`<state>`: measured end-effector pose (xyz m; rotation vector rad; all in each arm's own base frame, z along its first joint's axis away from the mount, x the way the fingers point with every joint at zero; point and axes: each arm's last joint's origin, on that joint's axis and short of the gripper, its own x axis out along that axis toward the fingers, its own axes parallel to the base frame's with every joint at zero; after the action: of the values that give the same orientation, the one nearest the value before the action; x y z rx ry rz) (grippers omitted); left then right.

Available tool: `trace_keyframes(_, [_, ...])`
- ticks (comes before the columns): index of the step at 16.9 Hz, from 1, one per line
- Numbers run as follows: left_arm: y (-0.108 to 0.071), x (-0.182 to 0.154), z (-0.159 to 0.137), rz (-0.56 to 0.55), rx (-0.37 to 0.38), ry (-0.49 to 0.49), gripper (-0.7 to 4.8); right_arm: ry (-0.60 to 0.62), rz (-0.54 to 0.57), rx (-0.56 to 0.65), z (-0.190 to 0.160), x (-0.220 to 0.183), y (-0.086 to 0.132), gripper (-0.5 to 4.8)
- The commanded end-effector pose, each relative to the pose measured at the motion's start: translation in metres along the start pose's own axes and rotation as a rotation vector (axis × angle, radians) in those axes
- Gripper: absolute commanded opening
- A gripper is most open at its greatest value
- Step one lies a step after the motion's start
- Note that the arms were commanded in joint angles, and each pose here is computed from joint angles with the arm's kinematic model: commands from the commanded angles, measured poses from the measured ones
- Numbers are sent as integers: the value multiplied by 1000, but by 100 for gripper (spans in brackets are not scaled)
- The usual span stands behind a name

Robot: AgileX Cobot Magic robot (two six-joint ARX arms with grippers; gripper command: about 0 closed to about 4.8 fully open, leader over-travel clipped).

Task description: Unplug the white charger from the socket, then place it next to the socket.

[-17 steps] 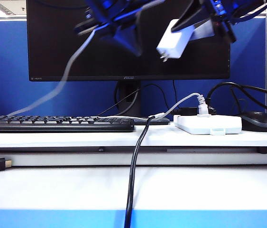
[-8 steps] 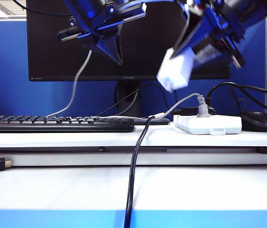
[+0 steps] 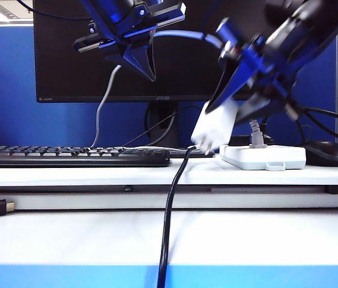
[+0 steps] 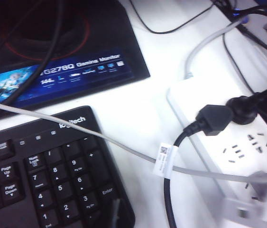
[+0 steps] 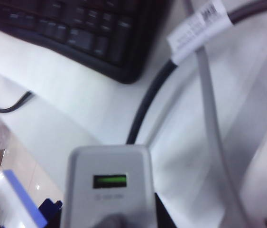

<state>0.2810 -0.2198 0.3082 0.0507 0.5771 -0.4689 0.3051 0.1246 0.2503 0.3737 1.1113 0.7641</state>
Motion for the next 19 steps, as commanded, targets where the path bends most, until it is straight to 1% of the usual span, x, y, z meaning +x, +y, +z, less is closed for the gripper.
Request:
trace_keyframes(1, [-1, -2, 3, -16, 1, -15, -4, -61, -8, 47, 9, 9, -4, -1])
trace_keyframes(5, [-1, -2, 3, -16, -8, -15, -4, -109, -68, 105, 14, 14, -8, -1])
trace_keyframes(8, [-1, -2, 3, -16, -9, -16, -4, -137, -137, 103, 15, 14, -10, -1])
trace_keyframes(11, [-1, -2, 3, -17, -8, -17, -4, -146, -153, 98, 15, 13, -11, 6])
trace_keyframes(12, [-1, -2, 3, -16, -8, -16, -4, -146, -153, 96, 15, 13, -11, 43])
trace_keyframes(13, [-1, -2, 3, -17, -8, -17, -4, -146, -152, 97, 15, 13, -11, 142])
trace_keyframes(14, [-1, -2, 3, -17, -8, -17, -4, -145, -153, 101, 15, 13, -11, 184])
trace_keyframes(17, [-1, -2, 3, -21, -8, -16, -4, -129, -155, 113, 14, 12, -10, 186])
trace_keyframes(18, [-1, -2, 3, -34, -9, -13, -4, -122, -156, 117, 13, 11, -10, 203])
trace_keyframes(19, [-1, -2, 3, -34, -9, -14, -4, -116, -155, 120, 12, 9, -8, 233])
